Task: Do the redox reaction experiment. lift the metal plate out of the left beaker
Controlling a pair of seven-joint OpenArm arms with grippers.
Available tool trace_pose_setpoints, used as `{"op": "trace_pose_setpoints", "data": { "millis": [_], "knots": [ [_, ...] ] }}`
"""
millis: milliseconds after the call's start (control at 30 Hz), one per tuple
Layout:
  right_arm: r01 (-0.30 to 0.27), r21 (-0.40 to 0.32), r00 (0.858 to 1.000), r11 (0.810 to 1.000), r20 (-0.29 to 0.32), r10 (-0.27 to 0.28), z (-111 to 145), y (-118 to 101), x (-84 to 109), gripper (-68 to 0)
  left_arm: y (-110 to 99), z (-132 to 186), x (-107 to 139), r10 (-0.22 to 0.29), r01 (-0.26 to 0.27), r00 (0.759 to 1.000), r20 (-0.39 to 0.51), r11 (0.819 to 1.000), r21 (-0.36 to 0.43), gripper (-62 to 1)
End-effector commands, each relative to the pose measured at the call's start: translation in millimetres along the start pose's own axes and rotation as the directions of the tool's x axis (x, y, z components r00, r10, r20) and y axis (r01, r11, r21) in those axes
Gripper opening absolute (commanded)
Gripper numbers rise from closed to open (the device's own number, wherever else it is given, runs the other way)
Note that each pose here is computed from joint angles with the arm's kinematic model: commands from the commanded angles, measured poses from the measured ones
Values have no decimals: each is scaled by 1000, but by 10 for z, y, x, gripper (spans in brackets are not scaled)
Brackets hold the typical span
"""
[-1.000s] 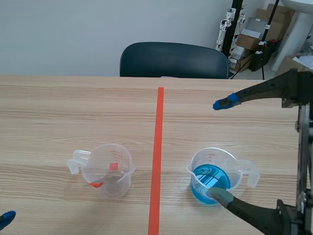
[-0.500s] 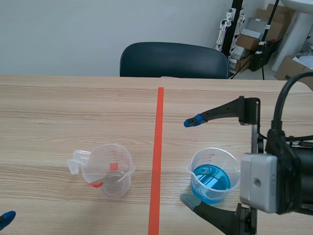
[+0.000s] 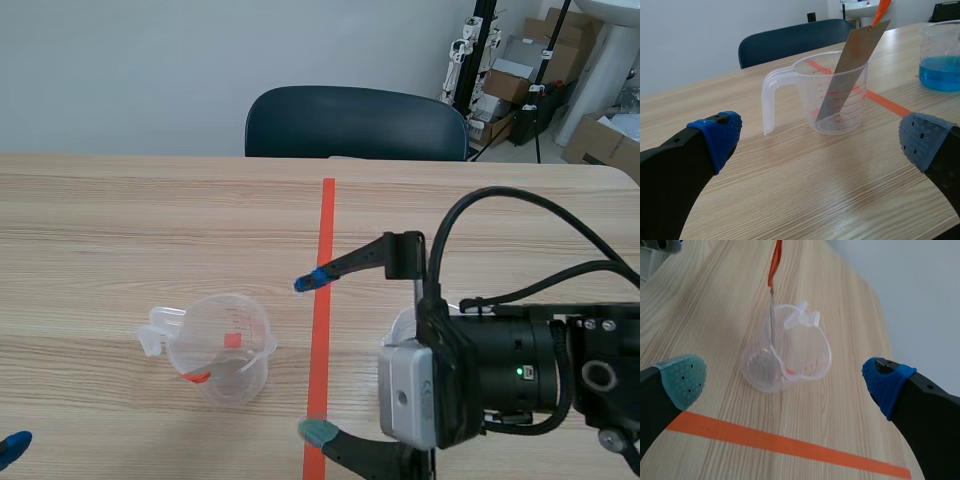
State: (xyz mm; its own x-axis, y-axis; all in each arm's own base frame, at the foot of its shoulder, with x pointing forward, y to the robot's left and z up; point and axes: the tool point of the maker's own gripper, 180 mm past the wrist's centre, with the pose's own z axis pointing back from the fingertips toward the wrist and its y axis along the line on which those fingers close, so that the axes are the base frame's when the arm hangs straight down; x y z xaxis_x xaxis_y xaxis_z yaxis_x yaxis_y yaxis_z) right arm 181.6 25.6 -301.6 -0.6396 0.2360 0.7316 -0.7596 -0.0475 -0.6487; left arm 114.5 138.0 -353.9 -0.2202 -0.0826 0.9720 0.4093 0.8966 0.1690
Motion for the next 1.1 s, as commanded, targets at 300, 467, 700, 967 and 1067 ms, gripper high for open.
{"op": "trace_pose_setpoints", "data": {
  "millis": [300,467,700,967,1067],
  "knots": [
    [-78,30,986,997,149,72,-181,-73,308,4,-1,28,87,1,-1,999,41,1000,11,14],
    [-89,1,979,996,185,87,-297,-154,403,4,-2,30,87,1,-2,999,41,1000,11,14],
    [-100,-18,974,995,203,101,-436,-189,481,4,-2,29,88,2,-2,999,41,1000,12,14],
    [-91,-39,977,995,190,96,-567,-243,505,4,-2,29,88,2,-2,999,41,1000,12,14],
    [-88,-33,976,996,195,92,-576,-216,518,4,-2,29,88,2,-2,999,41,1000,12,14]
  ]
}}
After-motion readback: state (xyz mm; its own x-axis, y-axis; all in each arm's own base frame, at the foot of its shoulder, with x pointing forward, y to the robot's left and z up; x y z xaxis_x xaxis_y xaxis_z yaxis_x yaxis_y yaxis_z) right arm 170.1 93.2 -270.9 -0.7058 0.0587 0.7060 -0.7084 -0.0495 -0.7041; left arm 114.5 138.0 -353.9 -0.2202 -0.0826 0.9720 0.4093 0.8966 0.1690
